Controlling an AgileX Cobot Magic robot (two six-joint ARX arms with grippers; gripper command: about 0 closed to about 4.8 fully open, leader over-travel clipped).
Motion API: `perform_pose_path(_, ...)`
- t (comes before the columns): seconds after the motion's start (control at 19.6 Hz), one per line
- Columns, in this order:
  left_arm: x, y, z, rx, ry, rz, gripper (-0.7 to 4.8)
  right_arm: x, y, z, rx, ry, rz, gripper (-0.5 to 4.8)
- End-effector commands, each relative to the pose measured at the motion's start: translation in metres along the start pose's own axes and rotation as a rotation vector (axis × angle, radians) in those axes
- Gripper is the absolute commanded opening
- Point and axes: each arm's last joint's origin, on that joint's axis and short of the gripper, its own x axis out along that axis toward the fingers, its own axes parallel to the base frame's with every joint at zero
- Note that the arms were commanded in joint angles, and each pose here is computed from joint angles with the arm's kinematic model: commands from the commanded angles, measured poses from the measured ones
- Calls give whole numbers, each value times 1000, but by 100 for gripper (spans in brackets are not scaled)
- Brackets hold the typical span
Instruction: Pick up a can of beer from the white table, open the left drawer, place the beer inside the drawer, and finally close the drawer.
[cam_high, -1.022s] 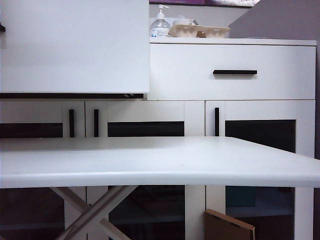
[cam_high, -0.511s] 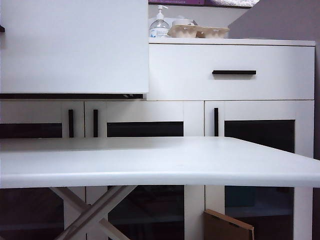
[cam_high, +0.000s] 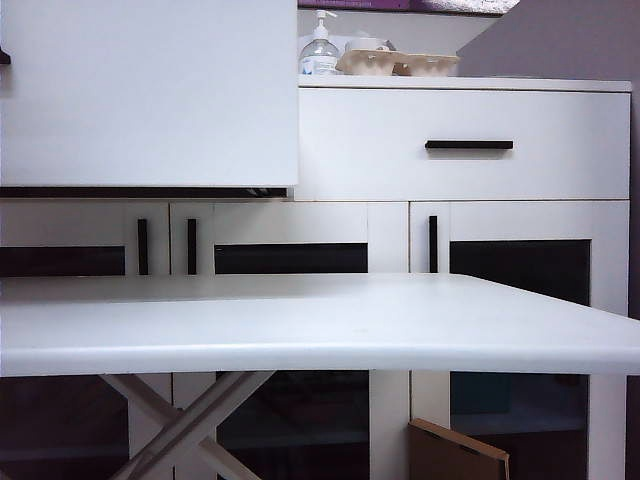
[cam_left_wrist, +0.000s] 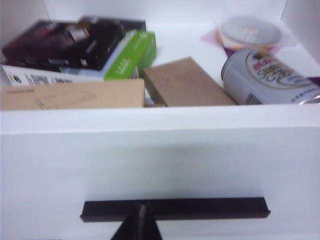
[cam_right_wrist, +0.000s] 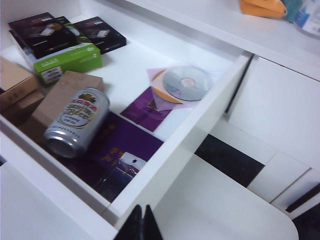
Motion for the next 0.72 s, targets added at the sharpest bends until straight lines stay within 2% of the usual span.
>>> perform_pose_path(0.05, 0, 0, 3, -7, -29, 0, -6, 0, 2, -5, 4, 7, 12, -5)
perform_pose_path(0.31, 15, -3, -3, -46, -29, -66, -6, -23, 1, -19, 6, -1, 3, -5)
perform_pose_path(0.56, 31, -7, -2, -47, -31, -95, -6, -53, 1, -45, 26, -125, 3, -5)
perform_pose_path(0.72, 44, -14, -4, -96, -49, -140, -6, -62, 2, -62, 69, -184, 8, -5)
